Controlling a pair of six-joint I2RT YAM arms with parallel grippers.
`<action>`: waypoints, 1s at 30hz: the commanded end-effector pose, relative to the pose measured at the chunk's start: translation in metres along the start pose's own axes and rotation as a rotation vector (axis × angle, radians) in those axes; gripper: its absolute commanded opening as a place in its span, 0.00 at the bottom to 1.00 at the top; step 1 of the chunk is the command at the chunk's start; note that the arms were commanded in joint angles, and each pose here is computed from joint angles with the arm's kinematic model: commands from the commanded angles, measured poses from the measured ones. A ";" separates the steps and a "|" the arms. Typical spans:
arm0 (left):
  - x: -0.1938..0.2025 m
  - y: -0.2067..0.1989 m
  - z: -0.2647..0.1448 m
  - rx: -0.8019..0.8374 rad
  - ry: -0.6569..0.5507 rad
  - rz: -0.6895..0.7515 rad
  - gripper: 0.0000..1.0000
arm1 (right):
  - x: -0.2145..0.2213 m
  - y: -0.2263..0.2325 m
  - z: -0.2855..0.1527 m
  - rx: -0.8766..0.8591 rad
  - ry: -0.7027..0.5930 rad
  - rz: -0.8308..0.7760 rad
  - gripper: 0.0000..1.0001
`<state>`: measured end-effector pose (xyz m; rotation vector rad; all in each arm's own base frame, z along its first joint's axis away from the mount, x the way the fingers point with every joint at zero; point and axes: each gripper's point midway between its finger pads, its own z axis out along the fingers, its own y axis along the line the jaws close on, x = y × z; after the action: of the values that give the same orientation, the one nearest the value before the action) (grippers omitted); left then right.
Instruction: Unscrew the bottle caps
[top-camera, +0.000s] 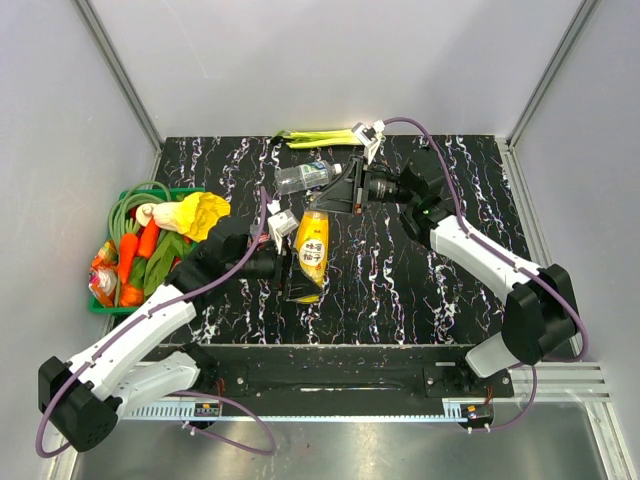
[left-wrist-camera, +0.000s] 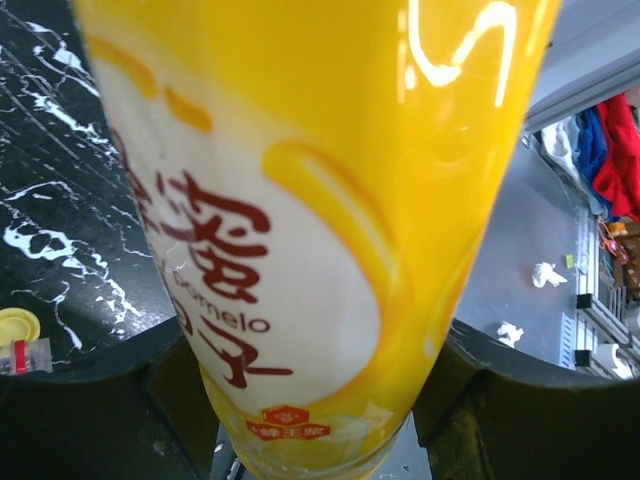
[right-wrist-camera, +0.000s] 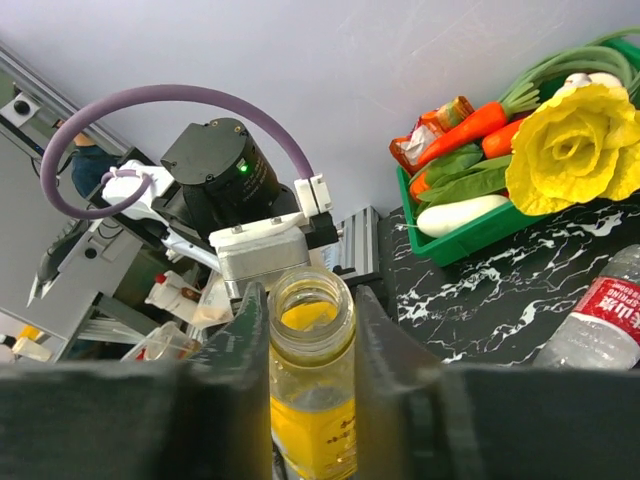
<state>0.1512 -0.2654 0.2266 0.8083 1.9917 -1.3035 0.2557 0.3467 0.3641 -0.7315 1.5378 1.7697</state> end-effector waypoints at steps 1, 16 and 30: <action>-0.025 -0.003 -0.001 -0.010 -0.068 0.105 0.21 | -0.008 0.018 0.004 -0.038 0.010 0.022 0.00; -0.031 0.020 -0.013 -0.186 -0.137 0.077 0.99 | -0.004 -0.009 -0.007 0.179 0.003 -0.043 0.00; -0.049 0.036 -0.005 -0.224 -0.264 -0.087 0.99 | -0.001 -0.090 -0.067 0.724 -0.095 -0.209 0.00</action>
<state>0.1918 -0.2525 0.2229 0.5242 2.0296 -1.1042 0.3066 0.3119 0.3000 -0.4825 1.8243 1.2083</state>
